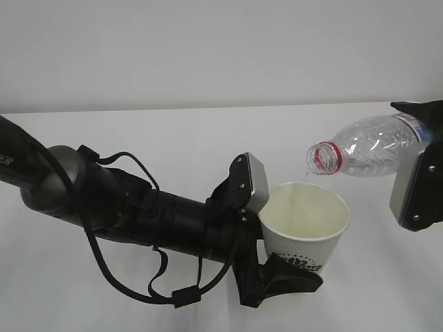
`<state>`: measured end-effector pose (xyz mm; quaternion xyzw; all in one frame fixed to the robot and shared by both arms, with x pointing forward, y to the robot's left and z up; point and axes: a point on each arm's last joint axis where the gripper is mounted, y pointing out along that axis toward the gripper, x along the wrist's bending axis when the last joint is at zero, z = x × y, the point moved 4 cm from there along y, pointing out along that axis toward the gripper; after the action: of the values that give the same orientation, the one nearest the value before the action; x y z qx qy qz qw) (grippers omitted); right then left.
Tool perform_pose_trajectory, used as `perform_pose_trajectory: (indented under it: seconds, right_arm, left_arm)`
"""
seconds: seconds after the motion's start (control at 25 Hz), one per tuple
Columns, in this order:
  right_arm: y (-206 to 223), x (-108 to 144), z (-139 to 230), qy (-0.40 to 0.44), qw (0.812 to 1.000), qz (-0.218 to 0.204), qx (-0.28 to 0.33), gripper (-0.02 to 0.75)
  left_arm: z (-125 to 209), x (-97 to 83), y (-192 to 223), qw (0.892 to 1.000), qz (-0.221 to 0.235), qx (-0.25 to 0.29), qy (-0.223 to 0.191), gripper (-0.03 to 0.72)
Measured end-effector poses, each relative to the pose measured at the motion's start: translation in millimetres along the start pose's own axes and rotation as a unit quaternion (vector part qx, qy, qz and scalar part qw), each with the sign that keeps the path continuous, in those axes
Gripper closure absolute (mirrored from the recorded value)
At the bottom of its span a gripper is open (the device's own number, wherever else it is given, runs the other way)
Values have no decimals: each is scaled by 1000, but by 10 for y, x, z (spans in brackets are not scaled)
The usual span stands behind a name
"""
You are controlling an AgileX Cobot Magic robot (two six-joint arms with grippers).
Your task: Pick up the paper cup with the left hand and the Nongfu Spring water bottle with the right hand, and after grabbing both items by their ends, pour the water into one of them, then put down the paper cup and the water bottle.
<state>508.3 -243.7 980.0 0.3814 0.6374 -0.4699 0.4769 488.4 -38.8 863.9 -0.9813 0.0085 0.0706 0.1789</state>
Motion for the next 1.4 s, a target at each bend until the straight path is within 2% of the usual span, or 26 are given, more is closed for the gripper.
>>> perform_pose_trajectory:
  seconds: [1.4]
  right_arm:
    - [0,-26,-7,-8,1000,10,-3,253]
  left_arm:
    - [1,-1,0,1000,0,0,-1,136]
